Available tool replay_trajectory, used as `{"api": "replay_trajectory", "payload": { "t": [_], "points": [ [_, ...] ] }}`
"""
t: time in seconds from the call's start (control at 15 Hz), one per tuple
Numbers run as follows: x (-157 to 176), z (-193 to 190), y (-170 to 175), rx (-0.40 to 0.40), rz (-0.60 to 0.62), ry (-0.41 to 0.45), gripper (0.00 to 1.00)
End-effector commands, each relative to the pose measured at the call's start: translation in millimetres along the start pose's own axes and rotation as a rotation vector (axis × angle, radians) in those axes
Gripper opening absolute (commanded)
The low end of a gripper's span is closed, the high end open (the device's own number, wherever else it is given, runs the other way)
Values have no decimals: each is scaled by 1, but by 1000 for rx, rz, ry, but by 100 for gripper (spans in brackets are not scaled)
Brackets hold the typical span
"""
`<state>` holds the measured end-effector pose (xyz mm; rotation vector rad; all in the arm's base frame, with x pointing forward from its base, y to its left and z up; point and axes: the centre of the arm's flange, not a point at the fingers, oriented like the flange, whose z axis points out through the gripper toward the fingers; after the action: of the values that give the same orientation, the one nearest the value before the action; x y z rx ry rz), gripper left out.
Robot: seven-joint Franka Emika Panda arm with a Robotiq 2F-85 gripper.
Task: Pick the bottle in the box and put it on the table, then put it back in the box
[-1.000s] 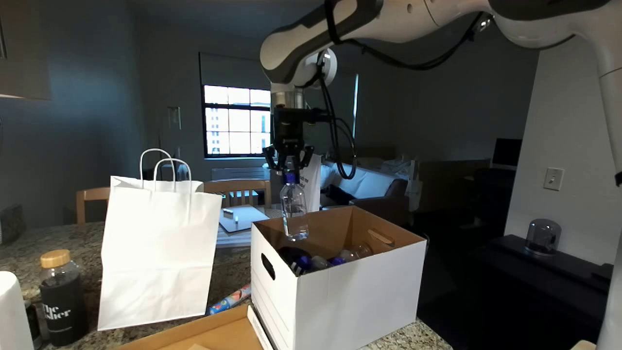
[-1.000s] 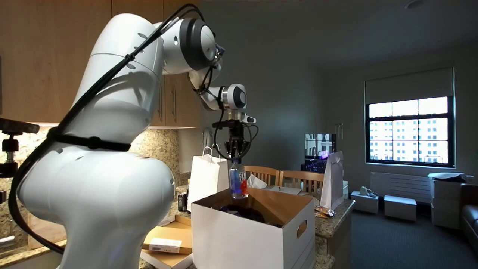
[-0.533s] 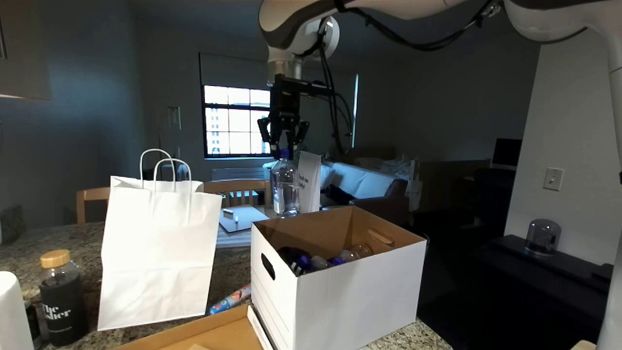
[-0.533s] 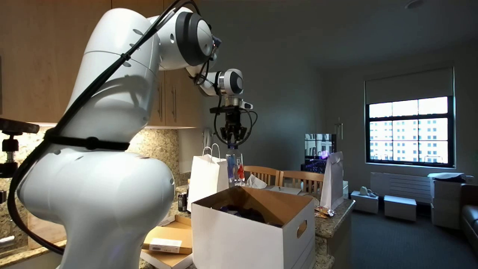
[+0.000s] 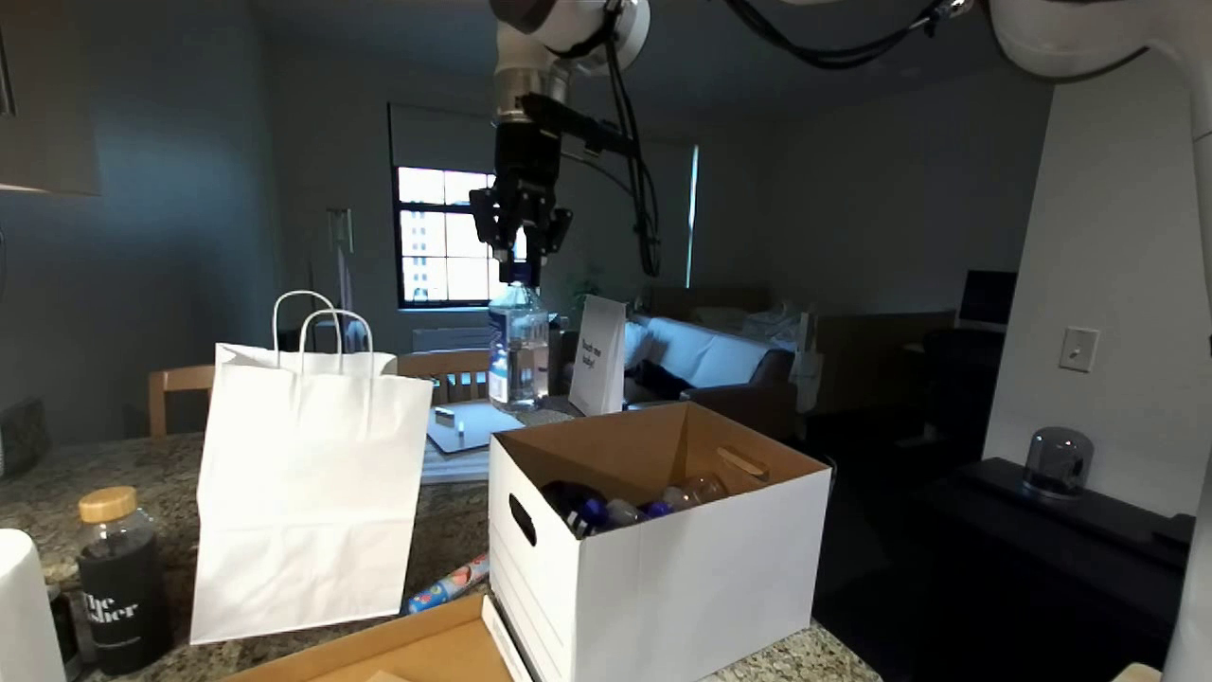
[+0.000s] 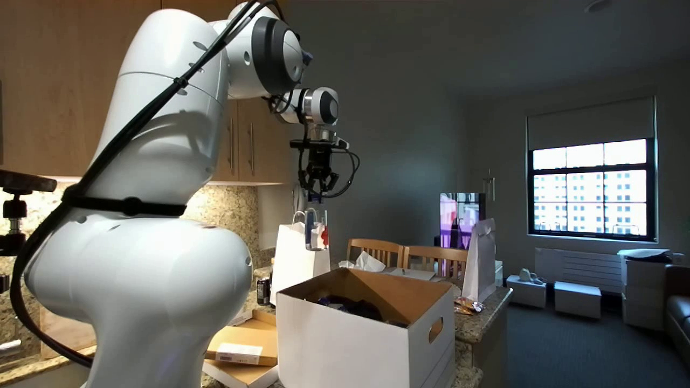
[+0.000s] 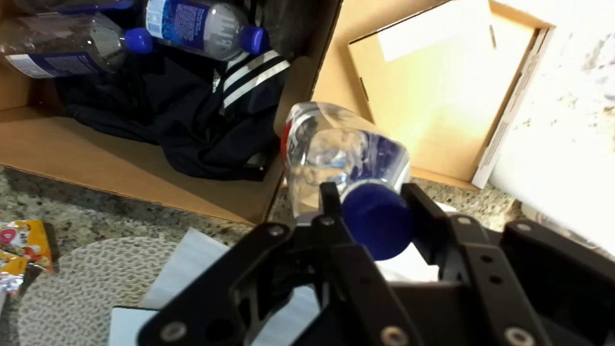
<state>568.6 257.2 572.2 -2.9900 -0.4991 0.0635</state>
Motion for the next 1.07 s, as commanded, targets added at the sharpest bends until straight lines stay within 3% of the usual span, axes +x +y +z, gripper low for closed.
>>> {"api": "replay_trajectory", "payload": {
  "t": [0.0, 0.27, 0.47, 1.0],
  "points": [
    [-24, -10, -25, 42, -143, -54, 14],
    [-35, 16, -57, 45, -173, 7, 14],
    [-29, 46, -73, 110, -175, 42, 14],
    [-47, 151, -118, 195, -218, -245, 14]
  ]
}}
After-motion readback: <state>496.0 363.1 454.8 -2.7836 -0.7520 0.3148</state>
